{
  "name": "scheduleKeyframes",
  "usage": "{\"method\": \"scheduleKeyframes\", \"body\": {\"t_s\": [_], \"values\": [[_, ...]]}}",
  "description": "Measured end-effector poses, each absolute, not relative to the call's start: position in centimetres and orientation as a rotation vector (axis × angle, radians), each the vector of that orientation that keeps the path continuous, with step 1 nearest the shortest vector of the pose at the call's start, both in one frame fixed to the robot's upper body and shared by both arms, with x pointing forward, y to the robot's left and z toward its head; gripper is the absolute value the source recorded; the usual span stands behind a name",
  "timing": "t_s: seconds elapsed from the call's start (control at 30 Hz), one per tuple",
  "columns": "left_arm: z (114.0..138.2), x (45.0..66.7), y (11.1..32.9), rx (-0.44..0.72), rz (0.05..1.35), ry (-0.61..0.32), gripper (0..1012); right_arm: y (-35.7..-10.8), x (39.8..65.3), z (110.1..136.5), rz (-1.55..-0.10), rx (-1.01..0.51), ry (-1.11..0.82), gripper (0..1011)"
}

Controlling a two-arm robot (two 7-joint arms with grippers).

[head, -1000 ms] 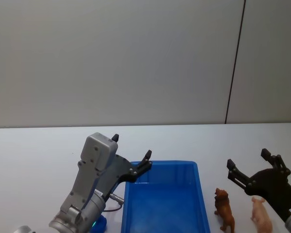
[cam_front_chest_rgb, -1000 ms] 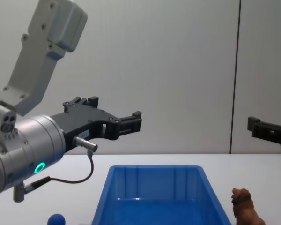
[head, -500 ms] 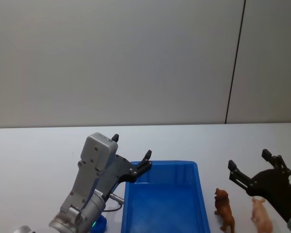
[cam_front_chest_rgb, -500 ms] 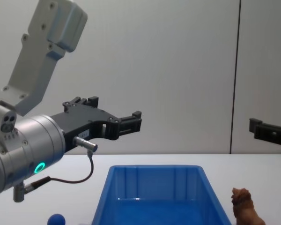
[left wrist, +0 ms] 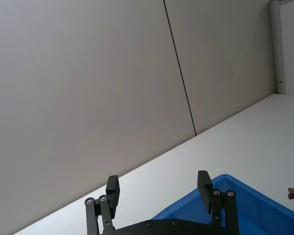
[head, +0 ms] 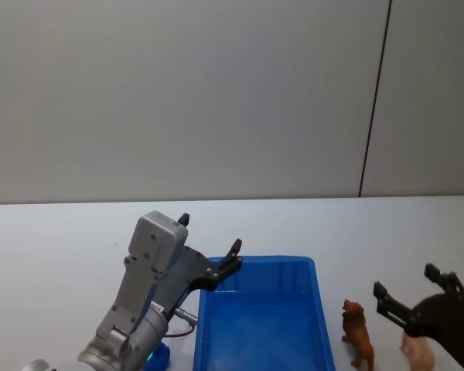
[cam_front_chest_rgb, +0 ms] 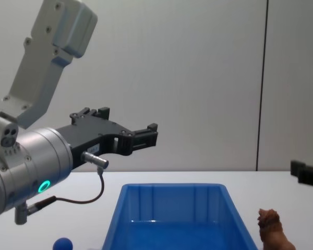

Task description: Pick up the two dolls from the table and place them into the box.

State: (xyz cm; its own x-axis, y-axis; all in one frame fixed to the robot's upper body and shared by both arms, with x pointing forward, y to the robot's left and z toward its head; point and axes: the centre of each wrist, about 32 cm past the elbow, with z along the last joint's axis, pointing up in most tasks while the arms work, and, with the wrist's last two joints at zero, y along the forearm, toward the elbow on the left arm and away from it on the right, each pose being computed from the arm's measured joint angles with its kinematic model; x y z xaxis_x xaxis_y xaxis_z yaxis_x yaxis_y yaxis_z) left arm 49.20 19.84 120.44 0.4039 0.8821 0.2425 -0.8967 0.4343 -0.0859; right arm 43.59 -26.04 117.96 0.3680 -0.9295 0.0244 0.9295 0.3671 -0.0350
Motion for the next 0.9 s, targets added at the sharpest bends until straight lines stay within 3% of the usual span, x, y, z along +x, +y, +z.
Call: {"method": "scheduleKeyframes", "body": {"t_s": [0.9], "values": [[120.4,49.2,19.8,0.061,1.124,-0.268,1003,-27.5,40.9,114.4,-1.255,-0.23,0.189,1001]]}}
